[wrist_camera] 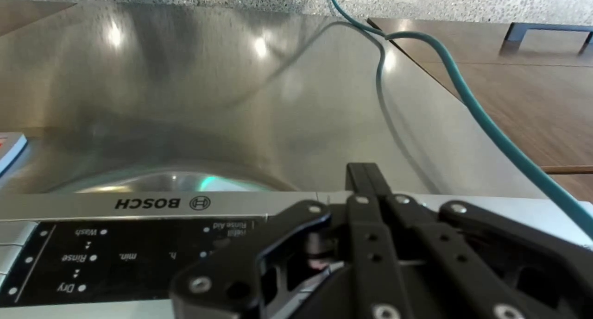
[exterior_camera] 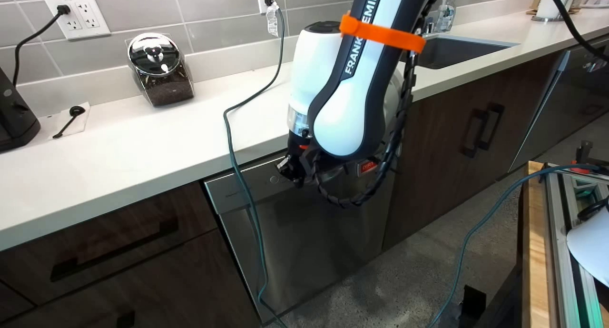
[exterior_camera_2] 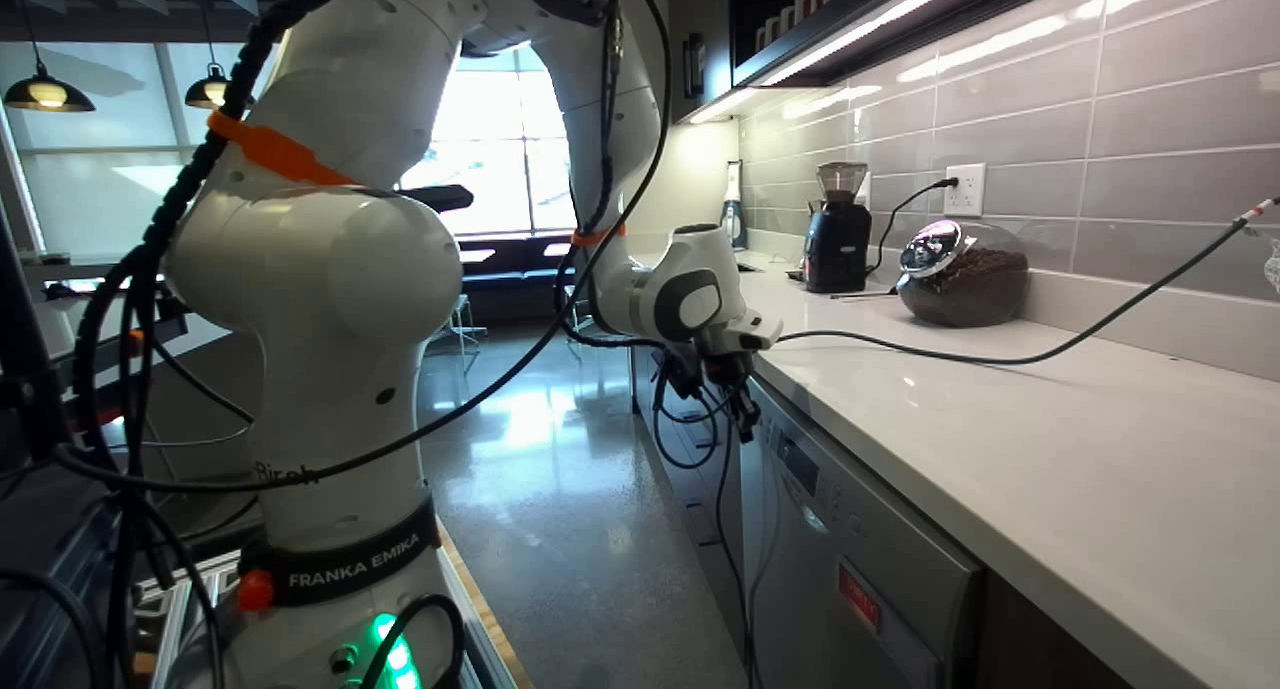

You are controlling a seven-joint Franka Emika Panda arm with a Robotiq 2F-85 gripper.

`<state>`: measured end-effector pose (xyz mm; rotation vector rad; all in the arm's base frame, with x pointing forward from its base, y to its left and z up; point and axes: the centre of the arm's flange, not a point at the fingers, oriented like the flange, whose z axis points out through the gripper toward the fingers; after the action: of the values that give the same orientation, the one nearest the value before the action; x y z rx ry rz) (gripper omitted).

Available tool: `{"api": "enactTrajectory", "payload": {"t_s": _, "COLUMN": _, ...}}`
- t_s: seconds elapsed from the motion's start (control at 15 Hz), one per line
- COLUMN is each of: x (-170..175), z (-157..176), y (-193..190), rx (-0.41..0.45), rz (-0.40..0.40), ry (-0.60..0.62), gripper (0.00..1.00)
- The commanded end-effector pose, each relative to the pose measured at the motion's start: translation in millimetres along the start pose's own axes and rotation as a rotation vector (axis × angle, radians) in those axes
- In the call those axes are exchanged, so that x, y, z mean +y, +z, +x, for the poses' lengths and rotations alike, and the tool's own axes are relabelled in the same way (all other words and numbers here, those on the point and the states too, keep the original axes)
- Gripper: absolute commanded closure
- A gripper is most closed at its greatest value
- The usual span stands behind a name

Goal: Press a button on the dishwasher

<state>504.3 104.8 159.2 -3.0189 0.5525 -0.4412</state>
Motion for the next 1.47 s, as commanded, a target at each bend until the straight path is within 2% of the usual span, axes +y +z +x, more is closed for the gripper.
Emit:
{"api": "enactTrajectory", "payload": {"t_s": 0.0, "x": -3, "z": 3, "y": 11, "rx": 0.014, "rz": 0.010, "ry": -0.002, "gripper": 1.00}}
{"api": "enactTrajectory", "payload": {"t_s": 1.4, "x": -2, "z": 13, "y": 22, "rx": 0.024, "rz": 0.001, "ry": 0.009, "gripper": 1.00}}
